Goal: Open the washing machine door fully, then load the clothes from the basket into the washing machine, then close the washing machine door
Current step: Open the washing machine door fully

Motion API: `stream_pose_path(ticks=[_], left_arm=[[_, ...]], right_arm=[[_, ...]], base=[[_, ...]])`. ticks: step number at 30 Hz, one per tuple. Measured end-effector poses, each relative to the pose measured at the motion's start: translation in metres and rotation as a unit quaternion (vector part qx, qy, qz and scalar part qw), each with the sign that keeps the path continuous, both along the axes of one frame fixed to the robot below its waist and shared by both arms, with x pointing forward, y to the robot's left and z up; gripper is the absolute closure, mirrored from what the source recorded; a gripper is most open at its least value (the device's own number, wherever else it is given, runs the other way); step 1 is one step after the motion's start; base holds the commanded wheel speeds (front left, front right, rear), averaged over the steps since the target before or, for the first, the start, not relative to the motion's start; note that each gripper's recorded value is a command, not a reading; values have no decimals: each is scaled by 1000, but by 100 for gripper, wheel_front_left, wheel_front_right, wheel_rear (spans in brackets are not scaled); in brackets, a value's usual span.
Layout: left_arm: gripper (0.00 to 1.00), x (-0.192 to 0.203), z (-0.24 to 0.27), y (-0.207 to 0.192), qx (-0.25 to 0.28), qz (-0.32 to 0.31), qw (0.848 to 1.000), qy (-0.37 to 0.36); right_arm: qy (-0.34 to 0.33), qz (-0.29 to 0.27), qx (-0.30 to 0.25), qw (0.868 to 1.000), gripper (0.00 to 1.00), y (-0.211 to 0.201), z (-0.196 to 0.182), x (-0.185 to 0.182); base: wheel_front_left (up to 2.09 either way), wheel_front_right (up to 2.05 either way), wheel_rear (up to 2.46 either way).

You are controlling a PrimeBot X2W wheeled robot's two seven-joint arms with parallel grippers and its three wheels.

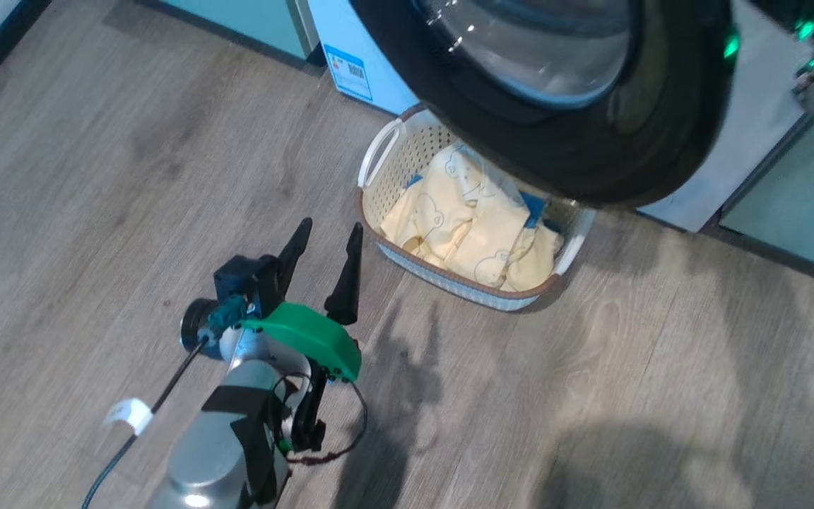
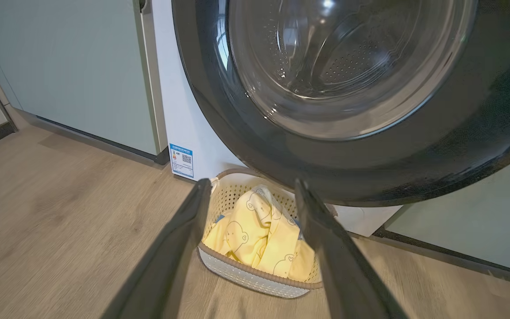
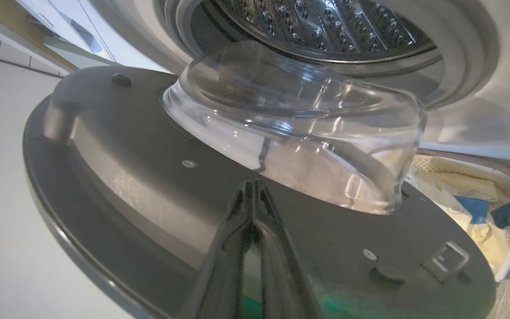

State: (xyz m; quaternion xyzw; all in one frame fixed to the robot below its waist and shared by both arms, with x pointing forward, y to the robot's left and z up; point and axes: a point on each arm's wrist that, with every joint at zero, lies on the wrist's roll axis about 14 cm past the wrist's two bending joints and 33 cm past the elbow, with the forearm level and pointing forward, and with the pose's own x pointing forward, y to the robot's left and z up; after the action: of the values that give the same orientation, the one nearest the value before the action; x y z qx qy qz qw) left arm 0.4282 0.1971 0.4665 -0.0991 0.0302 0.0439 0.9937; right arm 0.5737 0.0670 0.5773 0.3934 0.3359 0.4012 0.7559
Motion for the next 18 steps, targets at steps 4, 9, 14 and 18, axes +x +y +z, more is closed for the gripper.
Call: stream_pose_path(ticks=[4, 9, 14, 18], left_arm=[[0, -10, -1, -2, 3, -1, 1000, 4], [0, -24, 0, -3, 2, -2, 1000, 4], [0, -36, 3, 1, 6, 2, 1000, 0], [0, -46, 4, 2, 6, 3, 1000, -1]], right_arm=[[4, 24, 1, 1000, 100, 8, 1, -22], [17, 55, 13, 998, 100, 24, 4, -54], [20, 92, 15, 995, 100, 40, 9, -86], [24, 117, 12, 993, 100, 51, 7, -111]], base=[[0, 0, 0], [0, 0, 0], [0, 0, 0], [0, 0, 0]])
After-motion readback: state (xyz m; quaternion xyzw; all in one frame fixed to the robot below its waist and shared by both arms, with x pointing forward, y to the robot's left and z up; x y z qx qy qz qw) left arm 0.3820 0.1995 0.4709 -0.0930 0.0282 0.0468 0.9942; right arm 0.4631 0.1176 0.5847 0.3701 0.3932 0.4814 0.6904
